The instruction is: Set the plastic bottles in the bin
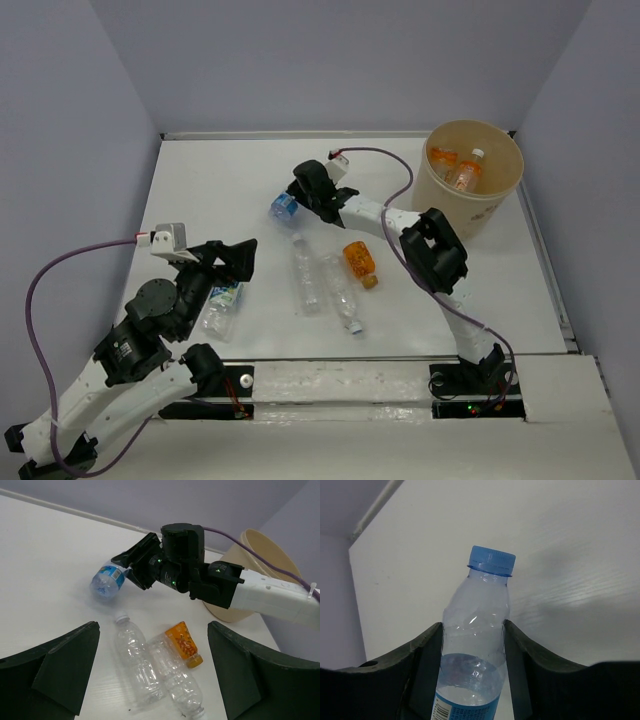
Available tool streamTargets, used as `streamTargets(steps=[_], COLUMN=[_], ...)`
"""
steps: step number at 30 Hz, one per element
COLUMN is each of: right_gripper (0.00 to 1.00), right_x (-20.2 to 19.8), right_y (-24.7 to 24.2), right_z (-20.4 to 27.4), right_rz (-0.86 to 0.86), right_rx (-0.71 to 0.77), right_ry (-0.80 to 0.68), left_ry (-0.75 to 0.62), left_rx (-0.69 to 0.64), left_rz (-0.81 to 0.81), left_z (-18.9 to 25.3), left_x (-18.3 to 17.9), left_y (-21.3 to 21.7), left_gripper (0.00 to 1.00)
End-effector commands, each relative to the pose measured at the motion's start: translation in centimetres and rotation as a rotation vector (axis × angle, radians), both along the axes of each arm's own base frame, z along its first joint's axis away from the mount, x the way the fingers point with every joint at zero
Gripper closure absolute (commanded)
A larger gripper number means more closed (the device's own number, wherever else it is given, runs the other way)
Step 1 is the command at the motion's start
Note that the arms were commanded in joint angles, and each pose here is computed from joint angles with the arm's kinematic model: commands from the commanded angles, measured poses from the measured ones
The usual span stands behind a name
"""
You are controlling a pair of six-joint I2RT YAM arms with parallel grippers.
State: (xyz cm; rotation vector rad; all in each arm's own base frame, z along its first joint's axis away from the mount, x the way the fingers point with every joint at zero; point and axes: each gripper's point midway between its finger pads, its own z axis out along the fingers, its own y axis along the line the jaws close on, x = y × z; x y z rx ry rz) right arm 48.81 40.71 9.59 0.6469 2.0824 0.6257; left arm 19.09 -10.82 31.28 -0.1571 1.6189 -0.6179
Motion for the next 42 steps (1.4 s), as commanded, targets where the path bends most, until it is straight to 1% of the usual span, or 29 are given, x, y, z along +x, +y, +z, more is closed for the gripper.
streamTargets(steps=[1,2,3,4,5,8,9,10,11,12,13,14,15,16,18,19,23,24,27,29,32,33,34,35,36,37,38,40,42], right_gripper=[0.55,0.55,0.55,0.55,0.55,0.55,0.55,0.55,0.55,0.55,0.55,0.55,0.55,0.55,0.55,0.54,0.54,0.54,0.53,0.50,0.37,0.20,0.14,0.11,0.09,0.08,0.07,0.06,0.06], right_x=[1.8,1.6,1.2,0.8,-0.3,-1.7,-3.3,-3.5,-3.6,-4.5,-4.3,-5.8,-6.2,-7.0,-7.7,-7.9,-7.7,-7.3,-6.4,-6.0,-5.9,-6.0,-6.0,-5.8,-5.8,-5.7,-5.6,-5.8,-6.8], right_y=[1.0,0.5,-0.2,-0.8,-2.0,-6.0,-8.6,-11.4,-14.4,-15.8,-19.4,-23.2,-25.7,-30.6,-35.1,-38.6,-43.3,-44.8,-46.0,-46.1,-45.8,-45.5,-45.3,-44.7,-44.1,-43.5,-42.2,-39.1,-33.0], right_z=[11.9,12.9,16.8,18.6,21.9,26.9,29.7,30.8,31.8,32.6,32.1,34.6,35.0,35.9,36.1,35.8,34.3,33.2,31.0,30.1,29.7,30.0,30.3,30.7,31.4,30.9,32.1,32.0,32.1], right_rz=[0.009,0.009,0.017,0.025,0.047,0.010,0.004,-0.058,-0.087,-0.108,-0.168,-0.248,-0.286,-0.377,-0.477,-0.547,-0.621,-0.637,-0.609,-0.593,-0.568,-0.557,-0.548,-0.510,-0.498,-0.465,-0.397,-0.298,-0.148], right_rx=[0.109,0.098,0.106,0.097,0.070,-0.040,-0.138,-0.209,-0.334,-0.377,-0.446,-0.457,-0.496,-0.522,-0.571,-0.622,-0.771,-0.832,-0.872,-0.886,-0.881,-0.861,-0.847,-0.829,-0.768,-0.746,-0.701,-0.617,-0.552], right_ry=[-0.260,-0.289,-0.366,-0.408,-0.482,-0.598,-0.661,-0.677,-0.700,-0.709,-0.688,-0.711,-0.707,-0.704,-0.682,-0.653,-0.565,-0.514,-0.471,-0.455,-0.454,-0.463,-0.467,-0.478,-0.486,-0.479,-0.511,-0.519,-0.566], left_ry=[-0.024,-0.025,-0.027,-0.029,-0.030,-0.034,-0.039,-0.044,-0.051,-0.055,-0.061,-0.068,-0.076,-0.083,-0.089,-0.095,-0.098,-0.100,-0.103,-0.104,-0.103,-0.101,-0.102,-0.100,-0.099,-0.099,-0.098,-0.100,-0.108], left_rx=[-0.004,-0.006,-0.008,-0.009,-0.010,-0.011,-0.017,-0.018,-0.027,-0.031,-0.037,-0.043,-0.045,-0.051,-0.054,-0.060,-0.064,-0.066,-0.069,-0.070,-0.068,-0.066,-0.067,-0.064,-0.063,-0.066,-0.066,-0.077,-0.092], left_rz=[0.015,0.016,0.018,0.020,0.017,0.015,0.012,0.011,0.006,0.005,-0.006,-0.007,-0.016,-0.016,-0.012,-0.019,-0.021,-0.021,-0.019,-0.020,-0.020,-0.020,-0.020,-0.017,-0.014,-0.008,-0.002,0.025,0.073], left_z=[0.5,0.5,0.6,0.6,0.7,0.8,0.9,1.0,1.2,1.3,1.5,1.7,1.8,2.0,2.1,2.3,2.3,2.3,2.4,2.4,2.4,2.3,2.4,2.3,2.3,2.3,2.3,2.4,2.7], left_x=[0.4,0.4,0.4,0.4,0.3,0.3,0.1,0.1,-0.1,-0.2,-0.3,-0.3,-0.4,-0.5,-0.4,-0.6,-0.7,-0.7,-0.8,-0.8,-0.8,-0.7,-0.7,-0.7,-0.6,-0.6,-0.6,-0.5,-0.5], left_y=[0.0,0.1,0.1,0.2,0.2,0.3,0.3,0.4,0.5,0.5,0.4,0.5,0.4,0.5,0.7,0.6,0.7,0.8,0.9,0.9,0.9,0.8,0.8,0.8,0.9,1.0,1.1,1.7,2.8], left_gripper=[0.01,0.01,0.01,0.01,0.01,0.01,0.01,0.01,0.01,0.01,0.01,0.01,0.01,0.01,0.01,0.01,0.01,0.01,0.01,0.01,0.01,0.01,0.01,0.01,0.01,0.01,0.01,0.01,0.01])
